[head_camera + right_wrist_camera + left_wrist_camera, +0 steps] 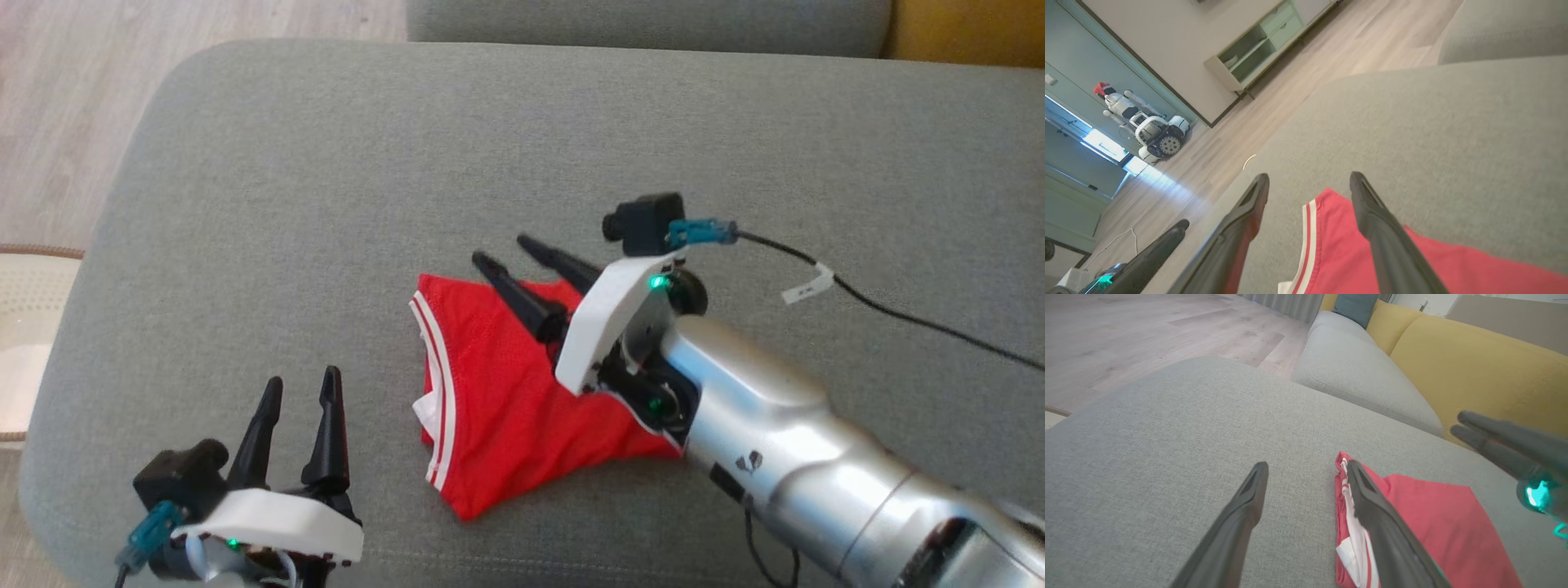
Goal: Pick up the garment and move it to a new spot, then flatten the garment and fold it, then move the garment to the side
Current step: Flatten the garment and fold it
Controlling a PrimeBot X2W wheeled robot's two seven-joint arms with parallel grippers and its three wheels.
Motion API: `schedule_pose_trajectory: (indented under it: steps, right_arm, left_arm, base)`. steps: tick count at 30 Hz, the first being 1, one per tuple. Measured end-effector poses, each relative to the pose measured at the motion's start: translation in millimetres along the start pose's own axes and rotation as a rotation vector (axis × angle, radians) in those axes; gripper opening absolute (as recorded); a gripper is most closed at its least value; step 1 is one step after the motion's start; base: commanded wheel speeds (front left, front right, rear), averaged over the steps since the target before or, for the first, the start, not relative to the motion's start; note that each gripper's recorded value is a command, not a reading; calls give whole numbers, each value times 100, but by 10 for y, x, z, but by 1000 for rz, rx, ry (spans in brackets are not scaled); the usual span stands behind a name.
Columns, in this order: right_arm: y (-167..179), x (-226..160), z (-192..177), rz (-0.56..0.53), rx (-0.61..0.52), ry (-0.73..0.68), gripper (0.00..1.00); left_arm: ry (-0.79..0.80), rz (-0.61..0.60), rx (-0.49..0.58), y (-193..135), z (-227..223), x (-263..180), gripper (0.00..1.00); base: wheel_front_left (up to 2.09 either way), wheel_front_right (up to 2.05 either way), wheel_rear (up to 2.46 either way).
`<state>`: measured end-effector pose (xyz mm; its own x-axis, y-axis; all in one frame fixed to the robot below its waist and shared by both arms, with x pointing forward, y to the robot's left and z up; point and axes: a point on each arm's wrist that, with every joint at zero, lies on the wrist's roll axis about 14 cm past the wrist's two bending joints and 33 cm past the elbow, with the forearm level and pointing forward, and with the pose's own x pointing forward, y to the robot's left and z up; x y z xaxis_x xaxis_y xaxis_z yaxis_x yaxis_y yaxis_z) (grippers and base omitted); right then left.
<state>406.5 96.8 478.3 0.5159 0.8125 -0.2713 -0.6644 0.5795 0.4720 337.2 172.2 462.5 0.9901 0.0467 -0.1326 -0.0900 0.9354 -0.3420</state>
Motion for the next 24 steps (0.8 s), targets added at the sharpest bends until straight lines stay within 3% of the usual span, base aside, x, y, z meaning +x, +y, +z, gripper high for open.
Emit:
schedule_pose_trajectory:
  steps: [7, 19, 24]
  right_arm:
    - [-297, -114, 317, -92, -84, -151, 100]
    - [-1243, -936, 706, -450, -105, -396, 100]
    - [-1452, -1469, 440, -598, -105, -469, 100]
  left_arm:
    - [7, -45, 25, -121, -26, 61, 100]
    - [-44, -130, 70, -420, 87, 244, 100]
    - [-71, -128, 94, -433, 149, 243, 100]
  base:
    - [0, 0, 0]
    - [0, 0, 0]
    - [0, 0, 0]
